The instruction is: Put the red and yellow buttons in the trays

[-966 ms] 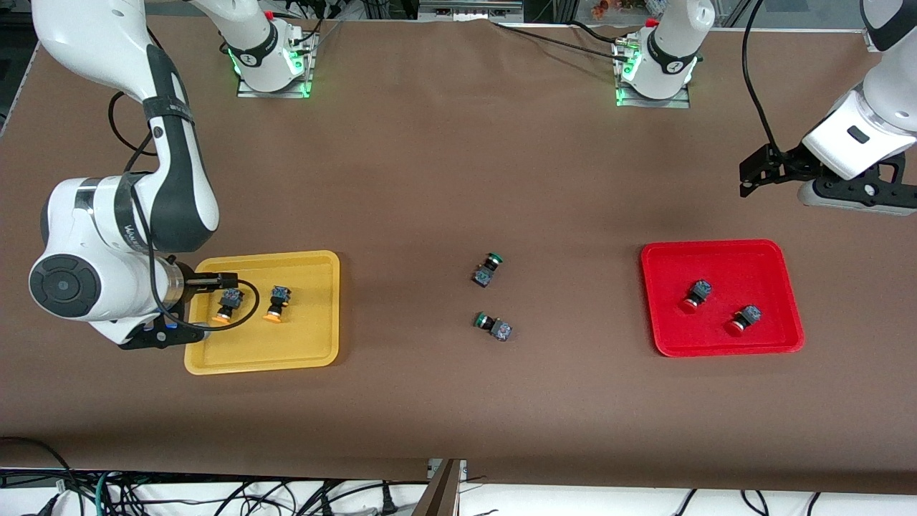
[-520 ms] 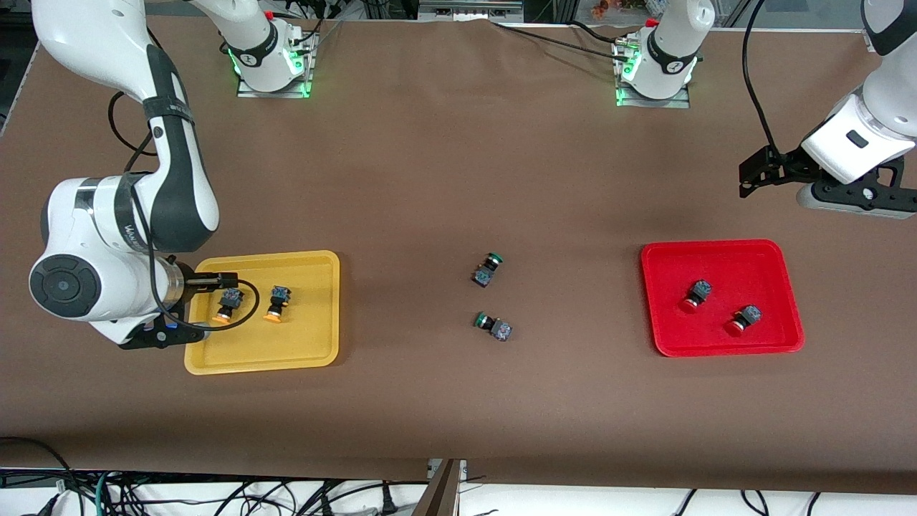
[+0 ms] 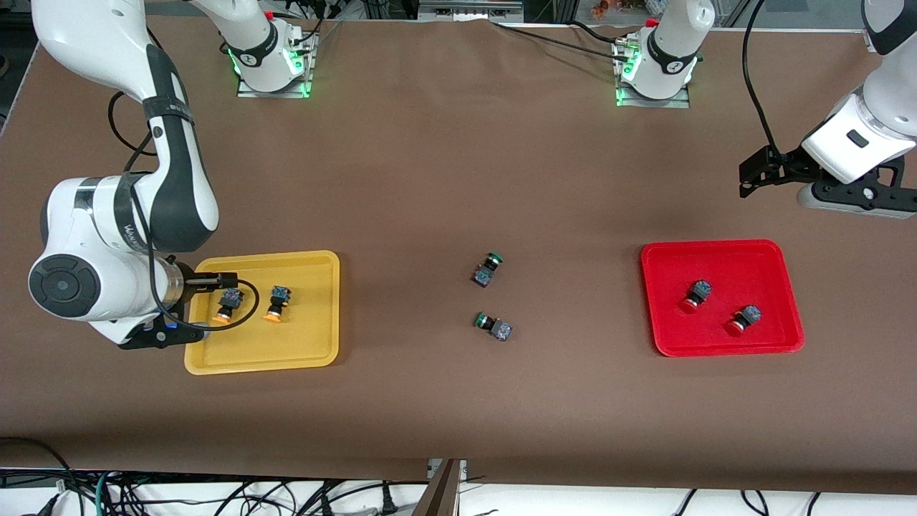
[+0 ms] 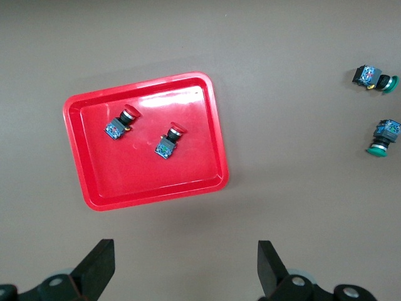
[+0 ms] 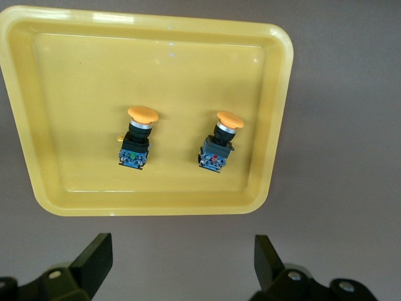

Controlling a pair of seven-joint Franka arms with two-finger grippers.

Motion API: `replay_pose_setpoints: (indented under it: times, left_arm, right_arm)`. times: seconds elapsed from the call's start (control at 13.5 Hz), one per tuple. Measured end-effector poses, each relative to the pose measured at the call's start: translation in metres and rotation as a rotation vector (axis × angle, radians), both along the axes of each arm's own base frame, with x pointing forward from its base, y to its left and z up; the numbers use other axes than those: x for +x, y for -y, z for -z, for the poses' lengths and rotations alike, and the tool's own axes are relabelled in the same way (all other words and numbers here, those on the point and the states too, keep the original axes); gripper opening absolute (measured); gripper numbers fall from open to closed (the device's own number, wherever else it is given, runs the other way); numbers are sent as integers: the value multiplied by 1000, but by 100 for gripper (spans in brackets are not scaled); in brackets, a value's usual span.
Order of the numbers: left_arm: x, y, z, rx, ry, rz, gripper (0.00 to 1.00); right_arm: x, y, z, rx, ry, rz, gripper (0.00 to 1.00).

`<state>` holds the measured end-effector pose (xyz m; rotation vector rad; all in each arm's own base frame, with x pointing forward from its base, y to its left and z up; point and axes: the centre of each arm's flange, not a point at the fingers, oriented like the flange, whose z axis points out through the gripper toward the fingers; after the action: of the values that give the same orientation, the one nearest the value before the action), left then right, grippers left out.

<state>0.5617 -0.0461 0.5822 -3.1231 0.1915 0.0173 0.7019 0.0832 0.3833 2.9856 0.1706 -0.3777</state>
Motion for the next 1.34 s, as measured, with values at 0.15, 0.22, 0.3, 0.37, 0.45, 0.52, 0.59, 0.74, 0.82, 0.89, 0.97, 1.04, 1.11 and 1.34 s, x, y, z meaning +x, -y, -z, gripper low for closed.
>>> replay_pose_setpoints:
  times: [0.15, 0.22, 0.3, 0.37, 0.45, 0.52, 0.59, 0.74, 0.82, 0.89, 0.97, 1.04, 1.11, 1.34]
  left_arm:
    - [0, 0, 0, 0, 0, 0, 100]
    - [0, 0, 0, 0, 0, 0, 100]
    - [0, 0, 0, 0, 0, 0, 100]
    - [0, 0, 0, 0, 0, 0, 100]
    - [0, 0, -1, 0, 0, 0, 100]
    - [0, 0, -1, 0, 0, 0, 100]
    - [0, 0, -1, 0, 1, 0, 100]
    - [0, 0, -1, 0, 0, 0, 100]
    - [0, 0, -1, 0, 0, 1, 100]
    - [0, 0, -1, 0, -1, 1, 100]
    - [0, 0, -1, 0, -2, 1, 100]
    - [0, 0, 0, 0, -2, 1, 100]
    - [0, 0, 0, 0, -3, 1, 100]
    - [0, 0, 0, 0, -3, 0, 100]
  right_arm:
    - [1, 3, -11, 1, 18, 3, 100]
    - [0, 5, -26, 5, 39, 6, 100]
    - [-3, 7, -48, 11, 59, 10, 100]
    - [-10, 9, -75, 17, 70, 14, 100]
    - [-21, 10, -103, 25, 78, 16, 100]
    - [-33, 11, -129, 34, 88, 17, 100]
    - [-47, 13, -150, 43, 98, 18, 100]
    - [-80, 19, -180, 64, 105, 18, 100]
    - [-97, 22, -192, 74, 109, 17, 100]
    - [-113, 26, -208, 84, 124, 18, 100]
    - [-129, 32, -228, 94, 149, 22, 100]
    - [-144, 39, -247, 102, 170, 28, 100]
    - [-159, 46, -262, 106, 178, 36, 100]
    - [-186, 60, -282, 110, 164, 57, 100]
